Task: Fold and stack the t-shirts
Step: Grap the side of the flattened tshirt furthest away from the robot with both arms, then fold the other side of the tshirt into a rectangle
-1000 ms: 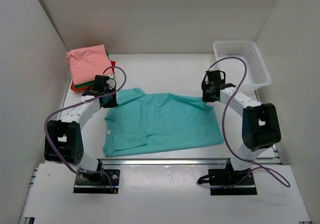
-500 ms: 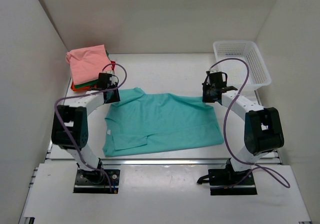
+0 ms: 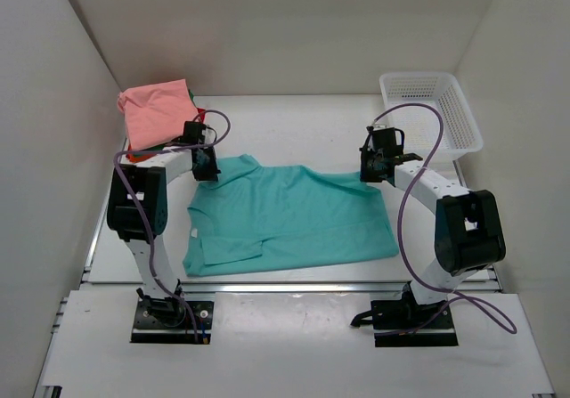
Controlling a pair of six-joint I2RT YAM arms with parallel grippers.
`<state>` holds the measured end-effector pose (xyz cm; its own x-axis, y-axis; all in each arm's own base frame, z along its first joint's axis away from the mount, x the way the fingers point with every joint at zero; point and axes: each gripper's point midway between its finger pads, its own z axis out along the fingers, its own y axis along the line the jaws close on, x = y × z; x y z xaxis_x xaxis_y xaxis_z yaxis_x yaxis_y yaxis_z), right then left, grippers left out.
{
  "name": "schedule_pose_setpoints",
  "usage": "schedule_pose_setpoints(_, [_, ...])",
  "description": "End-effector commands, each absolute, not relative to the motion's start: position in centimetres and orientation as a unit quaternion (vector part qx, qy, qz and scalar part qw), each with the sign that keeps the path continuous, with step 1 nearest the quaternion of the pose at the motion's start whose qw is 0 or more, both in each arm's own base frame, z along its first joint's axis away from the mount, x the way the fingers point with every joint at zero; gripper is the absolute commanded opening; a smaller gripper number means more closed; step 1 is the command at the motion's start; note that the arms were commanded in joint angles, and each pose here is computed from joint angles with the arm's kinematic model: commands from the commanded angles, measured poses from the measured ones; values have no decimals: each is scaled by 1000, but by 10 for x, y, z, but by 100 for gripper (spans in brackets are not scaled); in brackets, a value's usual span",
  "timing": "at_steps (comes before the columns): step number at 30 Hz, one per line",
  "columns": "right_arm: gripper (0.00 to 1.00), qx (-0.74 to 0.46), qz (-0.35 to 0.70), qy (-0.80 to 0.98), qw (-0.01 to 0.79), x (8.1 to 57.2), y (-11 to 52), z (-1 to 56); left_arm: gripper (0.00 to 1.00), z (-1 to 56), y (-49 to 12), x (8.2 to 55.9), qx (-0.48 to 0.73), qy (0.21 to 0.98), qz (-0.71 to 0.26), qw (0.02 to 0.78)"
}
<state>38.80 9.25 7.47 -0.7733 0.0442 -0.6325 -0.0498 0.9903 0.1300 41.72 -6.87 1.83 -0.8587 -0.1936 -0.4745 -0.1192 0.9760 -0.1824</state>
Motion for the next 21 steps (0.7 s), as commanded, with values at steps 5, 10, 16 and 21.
schedule_pose_setpoints(5, [0,2,63,929,365,399,84,87,0,80,-77,411,-68,946,-103,299])
schedule_pose_setpoints(10, [0,15,63,927,370,399,73,90,0,105,-77,375,-53,943,-101,311])
schedule_pose_setpoints(16, [0,2,79,925,373,385,75,93,0,95,-71,315,-49,950,-92,294])
schedule_pose_setpoints(21, [0,-15,91,919,383,369,82,101,0,88,-66,283,-44,955,-82,283])
